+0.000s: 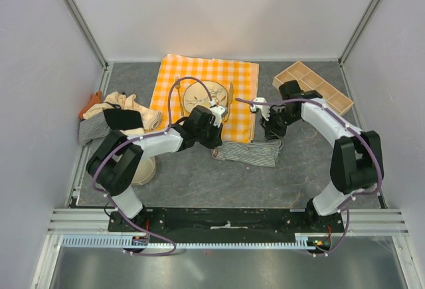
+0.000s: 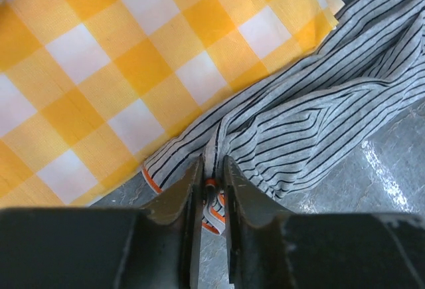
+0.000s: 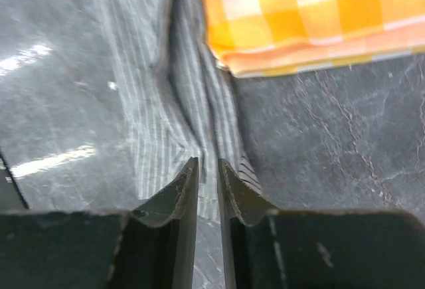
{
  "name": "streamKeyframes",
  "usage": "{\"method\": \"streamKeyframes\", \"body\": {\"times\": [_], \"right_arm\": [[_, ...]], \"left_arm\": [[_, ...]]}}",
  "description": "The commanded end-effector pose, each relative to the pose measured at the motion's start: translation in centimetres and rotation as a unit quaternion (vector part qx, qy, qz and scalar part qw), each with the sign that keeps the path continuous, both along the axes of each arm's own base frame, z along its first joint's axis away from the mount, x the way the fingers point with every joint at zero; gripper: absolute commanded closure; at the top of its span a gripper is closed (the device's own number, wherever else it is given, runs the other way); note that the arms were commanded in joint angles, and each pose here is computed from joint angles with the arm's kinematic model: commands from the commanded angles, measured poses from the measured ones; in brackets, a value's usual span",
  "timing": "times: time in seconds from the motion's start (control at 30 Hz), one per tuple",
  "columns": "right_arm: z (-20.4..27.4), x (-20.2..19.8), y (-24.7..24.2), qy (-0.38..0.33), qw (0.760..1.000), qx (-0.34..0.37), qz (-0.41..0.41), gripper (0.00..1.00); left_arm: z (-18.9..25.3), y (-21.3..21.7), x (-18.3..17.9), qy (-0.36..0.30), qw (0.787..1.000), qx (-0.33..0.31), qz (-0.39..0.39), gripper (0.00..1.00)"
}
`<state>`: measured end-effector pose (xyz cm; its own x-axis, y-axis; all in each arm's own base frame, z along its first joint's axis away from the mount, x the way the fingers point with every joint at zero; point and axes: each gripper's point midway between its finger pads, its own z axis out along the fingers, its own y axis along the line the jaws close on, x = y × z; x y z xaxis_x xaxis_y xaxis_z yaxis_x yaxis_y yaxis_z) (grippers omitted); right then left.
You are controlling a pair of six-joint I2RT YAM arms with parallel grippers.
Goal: Roll the underwear
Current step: Fold the underwear at the center of the board.
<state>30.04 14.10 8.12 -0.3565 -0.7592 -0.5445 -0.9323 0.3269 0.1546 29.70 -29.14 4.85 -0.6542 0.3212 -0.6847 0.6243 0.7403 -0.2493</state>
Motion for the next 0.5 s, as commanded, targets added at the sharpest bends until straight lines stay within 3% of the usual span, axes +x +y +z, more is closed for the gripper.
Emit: {"method": "streamKeyframes", "body": {"times": [0.0,0.17,0.47], "right_arm": [[2.7,-4.6,2.1,0.009,0.994,0.081,0.079,0.77],[-1.0,-6.4,2.0,0.043,0.994,0.041,0.087,0.84],[-4.6,-5.4,1.8,0.035,0.998,-0.015,0.047,0.82]], "left_arm": [[1.0,0.1,1.7,-0.010,1.000,0.001,0.028,0.75],[0.5,0.1,1.8,-0.005,1.000,0.003,0.027,0.74],[0.5,0.3,1.5,-0.004,1.000,0.005,0.029,0.74]]}}
